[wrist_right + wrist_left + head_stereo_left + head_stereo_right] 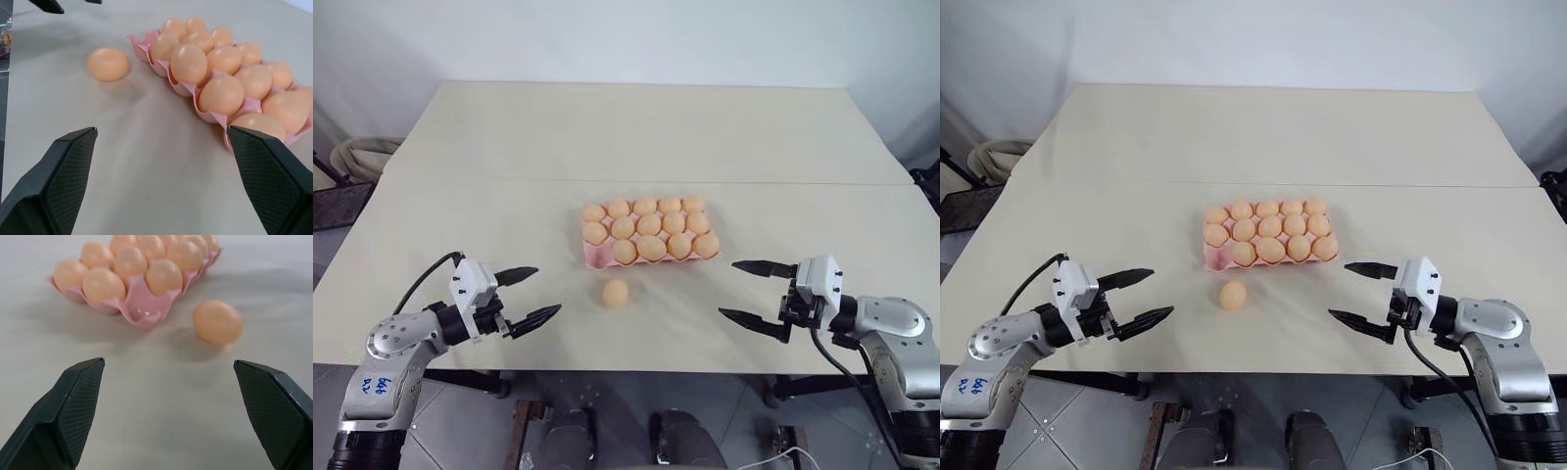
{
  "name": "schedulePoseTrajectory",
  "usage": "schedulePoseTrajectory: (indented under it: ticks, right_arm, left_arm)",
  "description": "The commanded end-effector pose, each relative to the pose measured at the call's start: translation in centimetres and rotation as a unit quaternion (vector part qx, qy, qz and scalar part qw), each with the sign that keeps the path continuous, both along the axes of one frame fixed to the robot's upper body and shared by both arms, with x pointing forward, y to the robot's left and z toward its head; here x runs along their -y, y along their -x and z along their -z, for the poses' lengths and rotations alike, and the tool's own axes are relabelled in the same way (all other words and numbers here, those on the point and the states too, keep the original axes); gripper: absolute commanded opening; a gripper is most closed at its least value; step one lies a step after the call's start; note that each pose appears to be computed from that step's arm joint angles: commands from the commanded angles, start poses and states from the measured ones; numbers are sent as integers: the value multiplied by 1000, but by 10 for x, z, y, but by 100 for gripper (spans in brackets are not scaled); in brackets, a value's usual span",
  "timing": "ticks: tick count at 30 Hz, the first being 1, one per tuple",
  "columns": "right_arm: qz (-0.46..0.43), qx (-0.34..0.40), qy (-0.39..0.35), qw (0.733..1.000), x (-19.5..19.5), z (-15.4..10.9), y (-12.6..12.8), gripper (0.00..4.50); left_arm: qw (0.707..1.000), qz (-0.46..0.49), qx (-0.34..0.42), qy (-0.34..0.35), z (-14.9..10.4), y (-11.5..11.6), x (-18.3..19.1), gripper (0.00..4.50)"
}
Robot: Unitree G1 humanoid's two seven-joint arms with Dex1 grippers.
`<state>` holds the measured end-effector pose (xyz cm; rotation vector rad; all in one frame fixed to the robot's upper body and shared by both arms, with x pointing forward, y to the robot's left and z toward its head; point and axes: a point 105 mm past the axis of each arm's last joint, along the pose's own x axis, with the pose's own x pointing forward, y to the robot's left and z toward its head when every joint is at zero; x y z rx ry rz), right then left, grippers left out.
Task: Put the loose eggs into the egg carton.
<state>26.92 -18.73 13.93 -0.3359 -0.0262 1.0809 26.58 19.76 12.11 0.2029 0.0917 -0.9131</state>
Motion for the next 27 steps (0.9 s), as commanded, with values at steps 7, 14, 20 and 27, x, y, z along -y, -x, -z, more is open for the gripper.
schedulePoseTrajectory:
  ticks: [7,14,20,27]
  right_arm:
    - [26,12,7,1000,16,-15,12,444]
    - [31,3,2,1000,12,-14,20,444]
    - [29,-4,-3,1000,6,-14,24,444]
    - [28,-6,-4,1000,5,-17,25,450]
  left_arm:
    - [998,38,-33,-29,9,-4,56,450]
    - [998,46,-24,-18,14,-20,112,450]
    - [999,20,-32,-24,26,-29,133,450]
    - [999,-4,-27,-22,28,-31,127,326]
